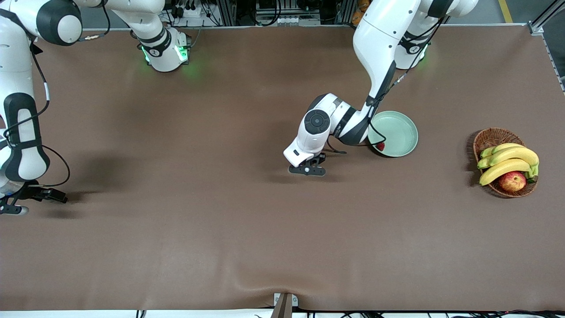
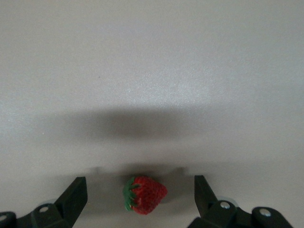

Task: Collect all strawberries into plate
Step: 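Grasp the strawberry with the left gripper while the right gripper grasps the last one, then carry the strawberry over the plate with the left gripper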

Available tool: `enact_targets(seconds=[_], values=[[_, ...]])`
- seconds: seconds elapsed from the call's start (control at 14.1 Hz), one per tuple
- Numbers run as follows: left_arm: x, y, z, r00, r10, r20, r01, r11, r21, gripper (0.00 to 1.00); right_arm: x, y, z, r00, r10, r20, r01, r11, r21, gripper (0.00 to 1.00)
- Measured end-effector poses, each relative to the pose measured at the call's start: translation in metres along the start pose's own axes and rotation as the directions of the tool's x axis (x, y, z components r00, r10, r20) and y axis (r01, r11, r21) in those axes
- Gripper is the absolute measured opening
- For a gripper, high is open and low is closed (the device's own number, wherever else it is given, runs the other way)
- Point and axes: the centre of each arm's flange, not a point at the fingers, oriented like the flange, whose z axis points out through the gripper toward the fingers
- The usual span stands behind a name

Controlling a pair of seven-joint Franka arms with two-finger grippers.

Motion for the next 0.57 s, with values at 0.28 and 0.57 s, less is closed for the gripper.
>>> enact_targets(seconds=[0.28,0.57], values=[[0.0,0.001,-0.002,1.0,0.001,-0.003,-0.001,1.0,-0.003,0.38,-0.003,0.0,0.009,1.0,0.005,0.012,-0.005,1.0,0.005,1.0],[0.002,-0.005,-0.013,1.0,-0.008,0.026,0.008,1.0,0.019,0.33,-0.004,0.001,0.012,1.0,0.007,0.016,-0.007,1.0,0.006,0.91]])
